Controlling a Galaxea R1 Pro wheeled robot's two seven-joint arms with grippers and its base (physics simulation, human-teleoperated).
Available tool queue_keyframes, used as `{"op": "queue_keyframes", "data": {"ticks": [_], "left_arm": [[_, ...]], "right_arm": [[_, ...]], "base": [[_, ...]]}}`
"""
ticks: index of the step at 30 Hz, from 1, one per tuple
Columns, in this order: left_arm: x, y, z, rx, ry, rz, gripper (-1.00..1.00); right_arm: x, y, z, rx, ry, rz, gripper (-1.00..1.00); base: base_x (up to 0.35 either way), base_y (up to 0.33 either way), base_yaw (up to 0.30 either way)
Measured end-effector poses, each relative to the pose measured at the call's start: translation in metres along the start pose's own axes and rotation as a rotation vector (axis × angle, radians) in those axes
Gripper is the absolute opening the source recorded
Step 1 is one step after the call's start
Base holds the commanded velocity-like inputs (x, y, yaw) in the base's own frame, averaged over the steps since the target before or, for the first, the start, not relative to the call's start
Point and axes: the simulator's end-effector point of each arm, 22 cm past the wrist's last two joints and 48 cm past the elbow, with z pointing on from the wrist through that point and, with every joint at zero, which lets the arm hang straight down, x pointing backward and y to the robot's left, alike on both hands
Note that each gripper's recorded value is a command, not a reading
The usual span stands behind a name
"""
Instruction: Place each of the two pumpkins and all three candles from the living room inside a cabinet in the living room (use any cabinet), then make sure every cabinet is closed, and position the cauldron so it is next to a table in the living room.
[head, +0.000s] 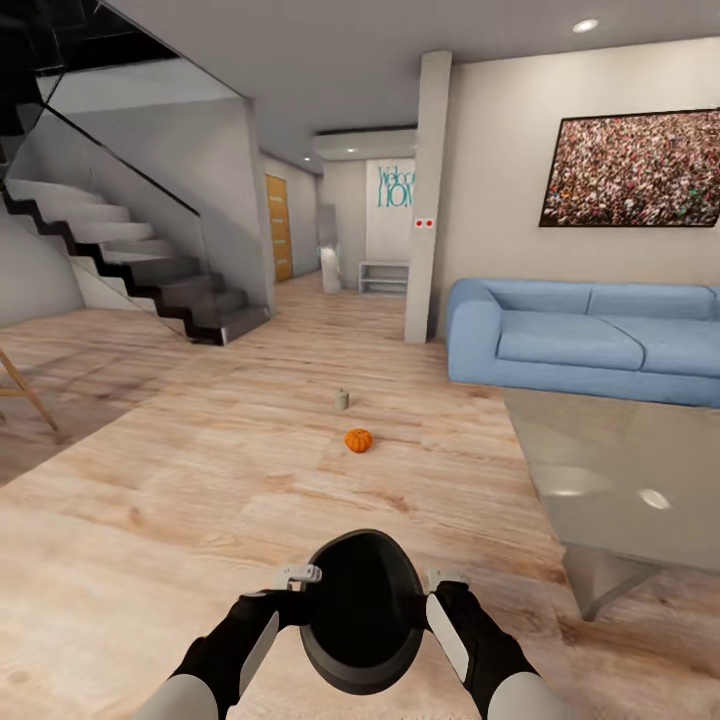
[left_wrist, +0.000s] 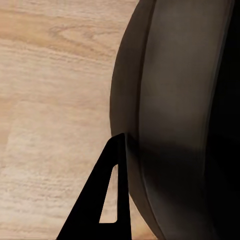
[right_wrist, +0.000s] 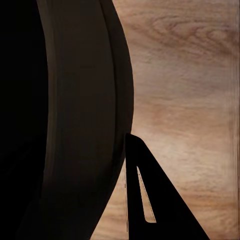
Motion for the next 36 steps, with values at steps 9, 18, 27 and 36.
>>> {"op": "queue_keyframes", "data": {"ticks": [9, 18, 27, 36], "left_arm": [[-0.0005, 0.0001, -0.0002, 0.000, -0.001, 0.000, -1.00], [-0.0004, 0.0001, -0.0002, 0.000, -0.001, 0.000, -1.00], [0.0000, 0.0000, -0.0001, 0.000, 0.000, 0.000, -1.00], [-0.0002, 0.0000, -0.0002, 0.000, -0.001, 0.000, -1.00]], "right_arm": [[-0.0004, 0.0001, -0.0001, 0.000, -0.001, 0.000, -1.00], [-0.0003, 0.0002, -0.0002, 0.001, -0.001, 0.002, -1.00], [0.0002, 0.0000, 0.0000, 0.000, 0.000, 0.001, -1.00], [-0.0001, 0.0001, -0.0001, 0.001, 0.000, 0.002, -1.00]], "base": [[0.000, 0.000, -0.292], [0.000, 0.000, -0.163], [0.000, 0.000, -0.015], [0.000, 0.008, 0.000]]}}
